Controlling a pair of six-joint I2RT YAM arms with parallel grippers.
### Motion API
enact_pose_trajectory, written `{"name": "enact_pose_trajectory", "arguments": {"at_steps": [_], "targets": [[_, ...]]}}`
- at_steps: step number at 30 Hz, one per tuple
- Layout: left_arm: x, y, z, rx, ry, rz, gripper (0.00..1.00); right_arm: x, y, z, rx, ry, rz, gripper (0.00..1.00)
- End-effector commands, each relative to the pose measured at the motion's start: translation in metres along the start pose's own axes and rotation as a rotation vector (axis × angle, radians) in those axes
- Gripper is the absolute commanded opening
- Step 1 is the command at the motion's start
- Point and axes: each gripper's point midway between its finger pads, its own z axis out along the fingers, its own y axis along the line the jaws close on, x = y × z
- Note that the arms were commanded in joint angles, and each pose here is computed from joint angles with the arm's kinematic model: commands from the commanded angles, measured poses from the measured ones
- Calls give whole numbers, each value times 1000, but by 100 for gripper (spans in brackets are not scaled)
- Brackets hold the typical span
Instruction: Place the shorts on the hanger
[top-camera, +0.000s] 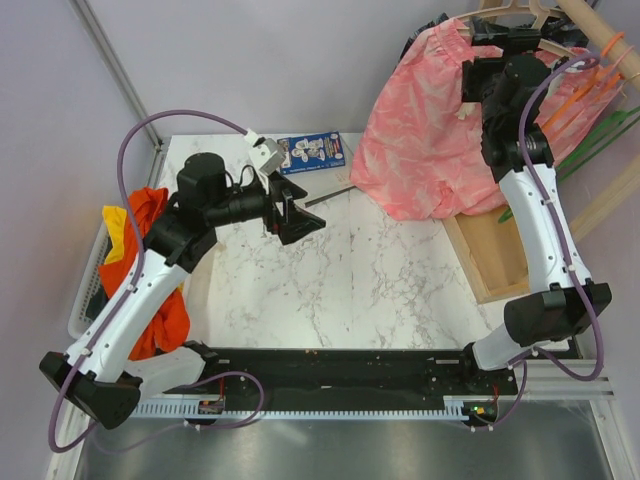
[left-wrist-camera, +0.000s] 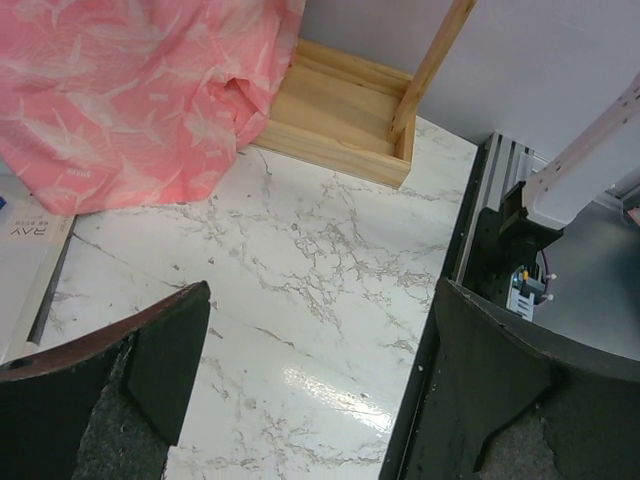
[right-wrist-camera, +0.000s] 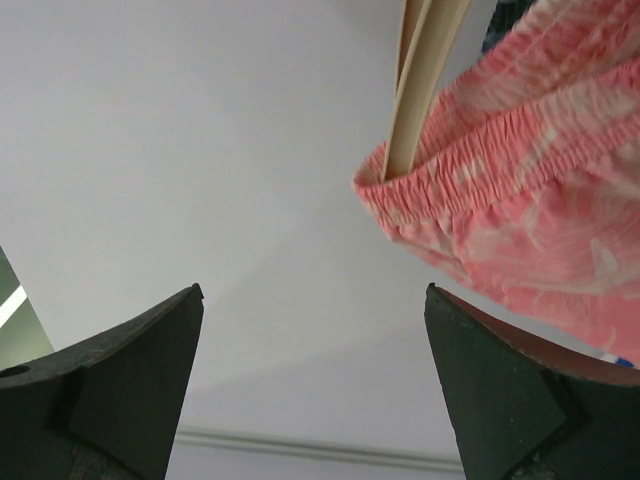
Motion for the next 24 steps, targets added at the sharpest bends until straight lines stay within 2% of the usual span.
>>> {"name": "enact_pose_trajectory", "arguments": {"at_steps": [1, 4, 7, 8, 11, 12, 16, 17, 20, 24], "targets": [[-8, 9, -18, -68, -49, -40, 99, 37, 18, -38, -98, 167, -79, 98], [-8, 27, -35, -129, -72, -108, 99, 67, 18, -66, -148, 294, -139, 98], [-8, 50, -56, -220, -97, -204, 100, 95, 16, -97, -225, 431, -268, 98], [-2, 54, -62, -247, -79, -243, 99, 108, 9, -110, -253, 509, -354, 98], [8, 68, -81, -329, -57, -278, 99, 133, -3, -150, -323, 654, -479, 98], [12, 73, -88, -365, -52, -282, 99, 137, -12, -165, -360, 687, -574, 98], [34, 79, -106, -449, 31, -264, 99, 137, -55, -202, -380, 784, -776, 98], [37, 81, -111, -470, 53, -221, 99, 137, -69, -213, -371, 824, -823, 98], [58, 92, -128, -592, 134, -220, 99, 122, -100, -238, -386, 867, -998, 98], [78, 104, -153, -739, 224, -164, 99, 100, -136, -285, -499, 945, -1204, 98]]}}
